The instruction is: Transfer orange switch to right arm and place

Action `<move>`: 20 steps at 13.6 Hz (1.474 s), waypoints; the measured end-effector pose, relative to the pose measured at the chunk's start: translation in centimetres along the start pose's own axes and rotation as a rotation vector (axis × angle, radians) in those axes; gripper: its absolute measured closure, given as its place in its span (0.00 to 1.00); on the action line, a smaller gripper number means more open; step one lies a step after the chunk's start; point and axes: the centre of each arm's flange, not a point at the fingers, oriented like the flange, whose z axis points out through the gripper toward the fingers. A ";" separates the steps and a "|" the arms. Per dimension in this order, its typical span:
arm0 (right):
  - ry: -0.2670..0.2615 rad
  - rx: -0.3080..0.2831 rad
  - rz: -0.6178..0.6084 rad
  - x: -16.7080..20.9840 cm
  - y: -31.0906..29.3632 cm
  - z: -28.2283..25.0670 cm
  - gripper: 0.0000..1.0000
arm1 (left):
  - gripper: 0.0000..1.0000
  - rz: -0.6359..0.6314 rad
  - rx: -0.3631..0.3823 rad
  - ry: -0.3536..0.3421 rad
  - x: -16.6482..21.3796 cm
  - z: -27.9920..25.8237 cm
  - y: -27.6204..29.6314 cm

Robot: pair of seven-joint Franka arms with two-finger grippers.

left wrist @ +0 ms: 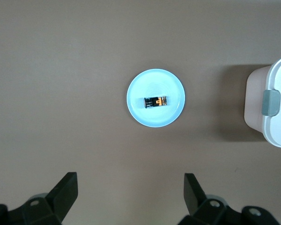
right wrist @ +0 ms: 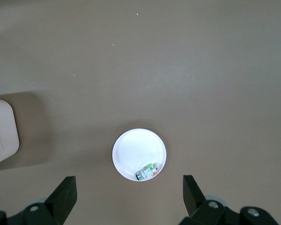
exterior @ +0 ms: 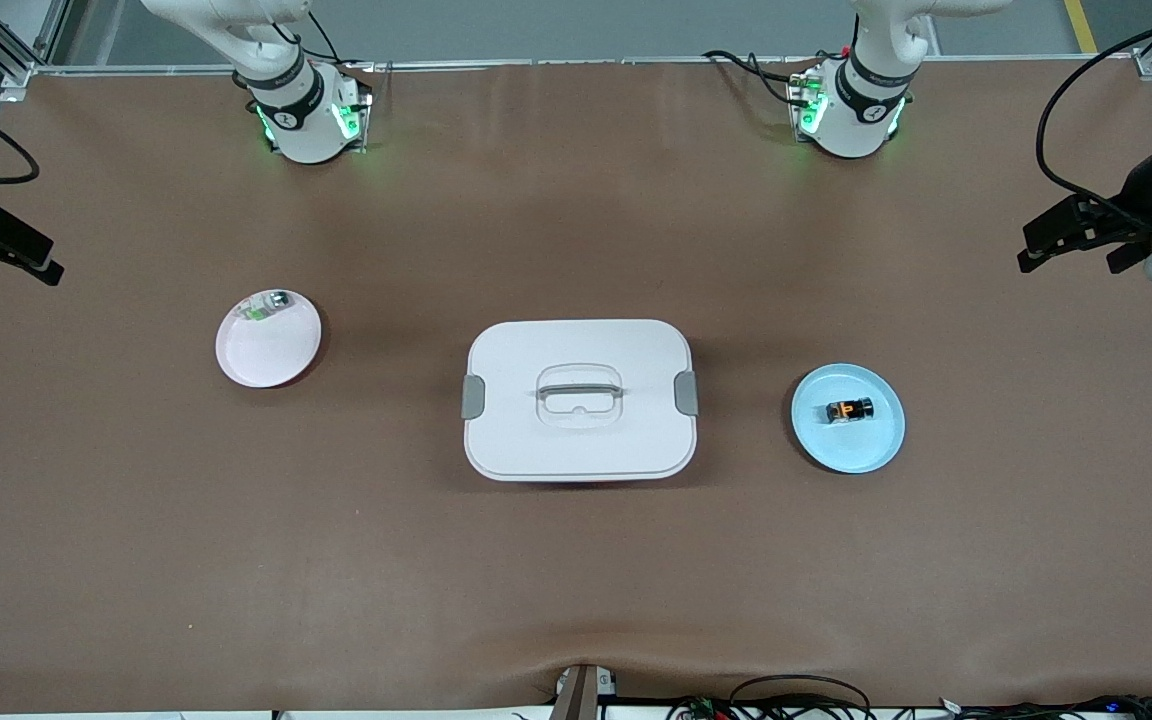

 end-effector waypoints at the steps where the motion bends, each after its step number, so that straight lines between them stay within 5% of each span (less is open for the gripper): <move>1: -0.001 0.000 -0.001 0.0 -0.1 0.1 0.00 | 0.00 0.000 0.000 0.000 0.0 0.0 0.0; 10: 0.014 0.001 -0.001 0.1 -0.1 -0.8 0.00 | 0.00 -0.023 0.003 -0.032 0.5 1.5 0.4; 15: 0.010 0.004 -0.001 0.1 -0.1 -0.8 0.00 | 0.00 -0.017 0.013 -0.129 3.0 7.7 1.6; 20: -0.018 0.008 -0.002 -0.2 -0.2 -0.5 0.00 | 0.00 0.011 0.010 -0.111 5.5 16.2 3.4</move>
